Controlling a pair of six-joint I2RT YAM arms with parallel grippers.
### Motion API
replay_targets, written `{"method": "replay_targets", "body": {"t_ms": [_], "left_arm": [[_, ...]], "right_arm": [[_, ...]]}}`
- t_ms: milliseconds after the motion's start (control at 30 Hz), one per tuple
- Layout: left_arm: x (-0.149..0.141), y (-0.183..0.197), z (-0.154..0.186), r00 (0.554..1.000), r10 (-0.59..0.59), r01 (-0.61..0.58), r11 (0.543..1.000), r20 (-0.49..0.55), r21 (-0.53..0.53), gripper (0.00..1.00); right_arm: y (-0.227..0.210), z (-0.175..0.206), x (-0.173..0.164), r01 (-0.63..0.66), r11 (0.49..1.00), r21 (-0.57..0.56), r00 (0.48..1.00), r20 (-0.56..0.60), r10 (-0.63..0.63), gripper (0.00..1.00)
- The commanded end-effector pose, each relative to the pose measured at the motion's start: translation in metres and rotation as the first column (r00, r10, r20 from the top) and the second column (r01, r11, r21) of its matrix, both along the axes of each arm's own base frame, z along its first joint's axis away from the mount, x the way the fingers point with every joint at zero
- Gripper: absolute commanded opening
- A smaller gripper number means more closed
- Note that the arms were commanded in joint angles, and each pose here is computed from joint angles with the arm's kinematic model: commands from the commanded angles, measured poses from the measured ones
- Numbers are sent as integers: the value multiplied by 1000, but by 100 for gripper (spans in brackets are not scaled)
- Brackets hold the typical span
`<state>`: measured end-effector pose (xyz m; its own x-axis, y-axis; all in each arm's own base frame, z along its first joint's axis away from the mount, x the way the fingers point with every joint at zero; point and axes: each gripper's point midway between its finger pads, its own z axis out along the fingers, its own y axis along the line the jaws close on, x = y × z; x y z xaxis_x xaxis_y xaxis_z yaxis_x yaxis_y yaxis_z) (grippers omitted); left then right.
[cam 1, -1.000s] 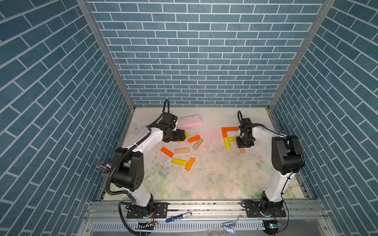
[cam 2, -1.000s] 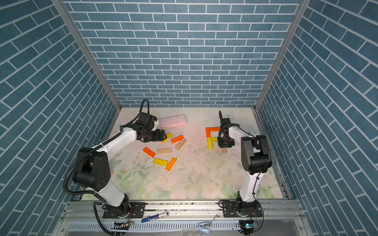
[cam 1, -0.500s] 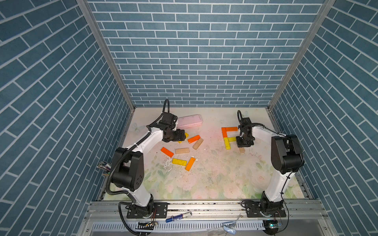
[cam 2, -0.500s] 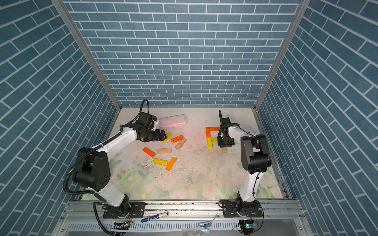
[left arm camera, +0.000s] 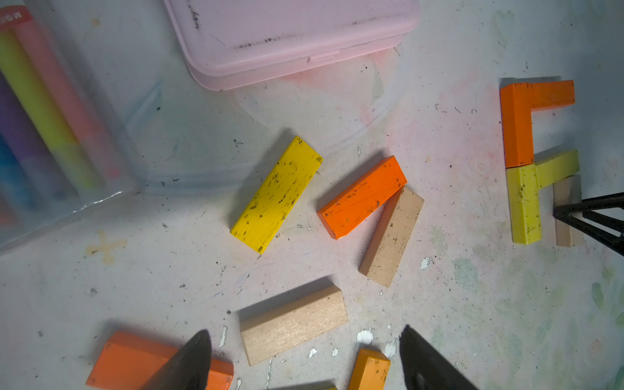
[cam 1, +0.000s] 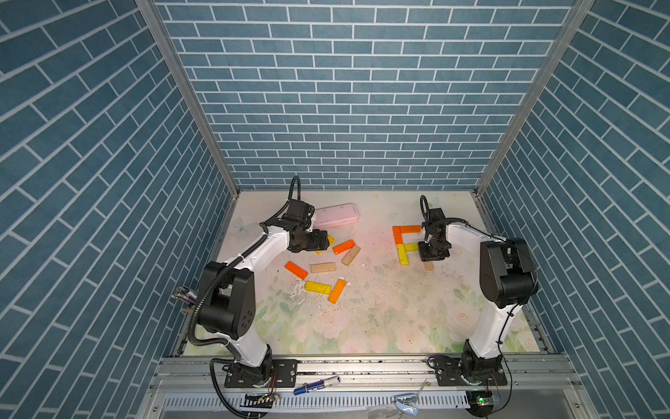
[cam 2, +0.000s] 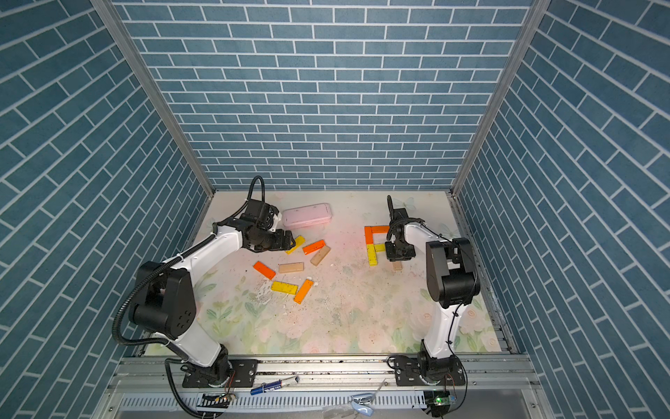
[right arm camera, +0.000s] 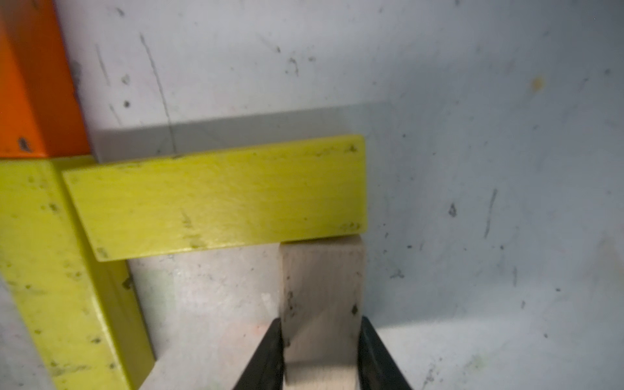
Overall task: Assemble the number 6 with building blocks
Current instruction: Assemble the building block at the center of the board.
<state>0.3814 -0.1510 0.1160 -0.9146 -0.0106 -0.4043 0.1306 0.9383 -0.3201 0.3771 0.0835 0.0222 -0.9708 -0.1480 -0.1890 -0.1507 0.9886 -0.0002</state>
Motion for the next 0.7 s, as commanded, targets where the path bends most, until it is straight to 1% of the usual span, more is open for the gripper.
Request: {"method": "replay_targets", "body": {"t_ms": [0, 133, 267, 367, 433, 500, 600, 667], "left_arm": [[3, -3, -2, 1000, -13, 13, 1000, -7, 12, 88], [2, -4, 0, 1000, -20, 20, 1000, -7, 20, 88], [0, -3, 6, 1000, -26, 25, 999, 14, 36, 88], [-3, -6, 8, 999, -45, 43, 997, 22, 65, 88], [-7, -11, 8, 997, -67, 64, 994, 25, 92, 88], [-10, -16, 7, 995, -95, 91, 988, 27, 122, 88], [-19, -27, 4, 988, -153, 145, 974, 34, 172, 88], [-25, -37, 0, 979, -199, 190, 961, 31, 200, 87]], "right_arm": [[1, 2, 0, -34, 999, -1, 999, 0, 34, 43], [2, 29, 6, -36, 999, 10, 998, 60, 35, 53], [0, 76, 13, -22, 1000, 22, 983, 184, 18, 59], [-2, 110, 13, 5, 999, 46, 957, 290, -18, 60], [-6, 129, 9, 36, 997, 68, 929, 366, -58, 60], [-9, 140, 3, 66, 993, 98, 900, 425, -102, 60], [-18, 145, -9, 126, 983, 131, 859, 482, -175, 59], [-19, 142, -19, 143, 975, 169, 843, 496, -209, 58]]}}
